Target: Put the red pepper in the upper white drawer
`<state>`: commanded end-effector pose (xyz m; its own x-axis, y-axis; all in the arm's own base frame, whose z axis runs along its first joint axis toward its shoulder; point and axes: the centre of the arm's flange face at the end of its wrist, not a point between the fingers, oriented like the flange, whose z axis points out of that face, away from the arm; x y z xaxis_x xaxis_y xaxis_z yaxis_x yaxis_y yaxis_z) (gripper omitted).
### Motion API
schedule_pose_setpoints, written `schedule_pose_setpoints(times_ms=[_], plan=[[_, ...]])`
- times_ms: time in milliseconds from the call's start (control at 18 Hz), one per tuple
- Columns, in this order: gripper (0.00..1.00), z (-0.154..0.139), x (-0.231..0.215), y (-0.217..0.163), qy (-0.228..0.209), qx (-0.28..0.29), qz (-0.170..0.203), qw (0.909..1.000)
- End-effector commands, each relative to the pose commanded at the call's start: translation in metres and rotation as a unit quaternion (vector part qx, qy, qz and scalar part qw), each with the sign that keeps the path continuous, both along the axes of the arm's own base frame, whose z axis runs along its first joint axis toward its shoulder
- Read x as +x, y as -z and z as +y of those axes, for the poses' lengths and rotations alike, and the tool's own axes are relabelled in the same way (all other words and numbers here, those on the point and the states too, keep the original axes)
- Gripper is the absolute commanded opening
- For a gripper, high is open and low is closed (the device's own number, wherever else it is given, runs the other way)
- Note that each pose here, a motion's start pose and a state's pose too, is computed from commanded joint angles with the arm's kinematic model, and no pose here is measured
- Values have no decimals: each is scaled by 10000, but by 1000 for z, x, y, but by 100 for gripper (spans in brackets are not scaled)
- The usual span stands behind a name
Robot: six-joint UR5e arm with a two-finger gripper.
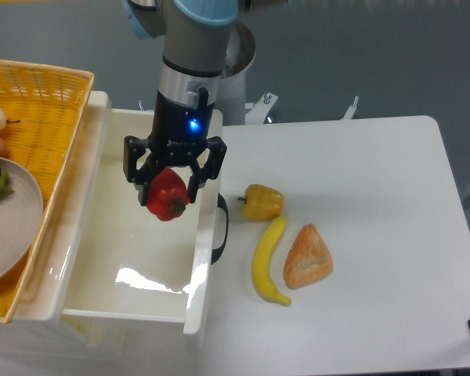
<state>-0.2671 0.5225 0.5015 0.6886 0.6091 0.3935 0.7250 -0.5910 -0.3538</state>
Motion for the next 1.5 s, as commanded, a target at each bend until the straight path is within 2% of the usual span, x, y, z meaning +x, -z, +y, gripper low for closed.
schedule_pose_setpoints(times_ms=[444, 611, 833, 1500], plan=[[58, 0, -1, -4, 33, 92, -16, 10000], [63, 0, -1, -7, 61, 149, -21, 9999], [63, -2, -3, -5, 37, 148, -46, 9999], [61, -23, -41, -1, -381, 113, -94, 9992]])
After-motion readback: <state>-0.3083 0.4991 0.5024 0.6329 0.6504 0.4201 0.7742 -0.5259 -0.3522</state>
